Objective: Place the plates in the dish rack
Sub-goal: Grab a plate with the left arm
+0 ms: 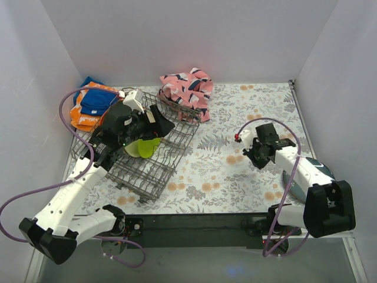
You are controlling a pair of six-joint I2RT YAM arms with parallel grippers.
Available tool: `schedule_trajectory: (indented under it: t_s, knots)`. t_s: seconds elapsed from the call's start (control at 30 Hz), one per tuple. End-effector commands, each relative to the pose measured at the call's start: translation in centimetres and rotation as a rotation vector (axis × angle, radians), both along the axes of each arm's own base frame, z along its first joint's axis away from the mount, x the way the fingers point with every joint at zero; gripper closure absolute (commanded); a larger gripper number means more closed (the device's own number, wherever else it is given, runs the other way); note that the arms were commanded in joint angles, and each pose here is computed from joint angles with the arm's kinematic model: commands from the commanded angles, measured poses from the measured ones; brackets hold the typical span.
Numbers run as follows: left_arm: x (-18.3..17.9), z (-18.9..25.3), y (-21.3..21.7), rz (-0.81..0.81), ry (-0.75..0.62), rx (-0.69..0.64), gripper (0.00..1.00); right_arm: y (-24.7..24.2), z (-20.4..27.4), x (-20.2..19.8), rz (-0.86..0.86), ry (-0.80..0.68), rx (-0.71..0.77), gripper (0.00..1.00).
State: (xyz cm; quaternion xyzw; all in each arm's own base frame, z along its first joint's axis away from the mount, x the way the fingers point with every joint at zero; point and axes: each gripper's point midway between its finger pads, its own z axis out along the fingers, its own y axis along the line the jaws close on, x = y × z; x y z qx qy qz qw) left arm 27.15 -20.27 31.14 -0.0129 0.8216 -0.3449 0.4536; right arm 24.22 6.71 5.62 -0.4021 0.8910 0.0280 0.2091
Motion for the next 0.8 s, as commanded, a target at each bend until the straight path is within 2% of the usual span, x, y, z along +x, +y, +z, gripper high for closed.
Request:
schedule_trajectory:
  t_s: [0.0,0.17,0.4,0.53,0.57,0.77]
  knots:
    - [0.3,0.3,-0.7,-0.03,-0.008,-0.018,0.21,-2.1,2.2,0.5,-0.01,-0.022,0.035,0.82]
    - [0.3,0.2,-1.2,-0.048,-0.001,-0.033,0.21,-6.6,2.8,0.1,-0.063,0.013,0.031,0.7]
    - [0.1,0.0,-1.5,-0.066,0.012,-0.043,0.21,-11.1,3.6,0.7,0.004,0.08,0.02,0.44]
    - [0.0,0.0,-1.7,-0.078,0.012,-0.046,0.21,-12.9,3.5,1.2,0.119,0.169,0.016,0.39]
    - [0.0,0.1,-1.7,-0.081,0.01,-0.046,0.21,-13.0,2.7,0.5,0.144,0.245,0.03,0.38]
    - [-0.4,0.0,-1.7,-0.088,0.015,-0.046,0.21,-16.1,2.5,2.9,0.23,0.238,-0.056,0.34]
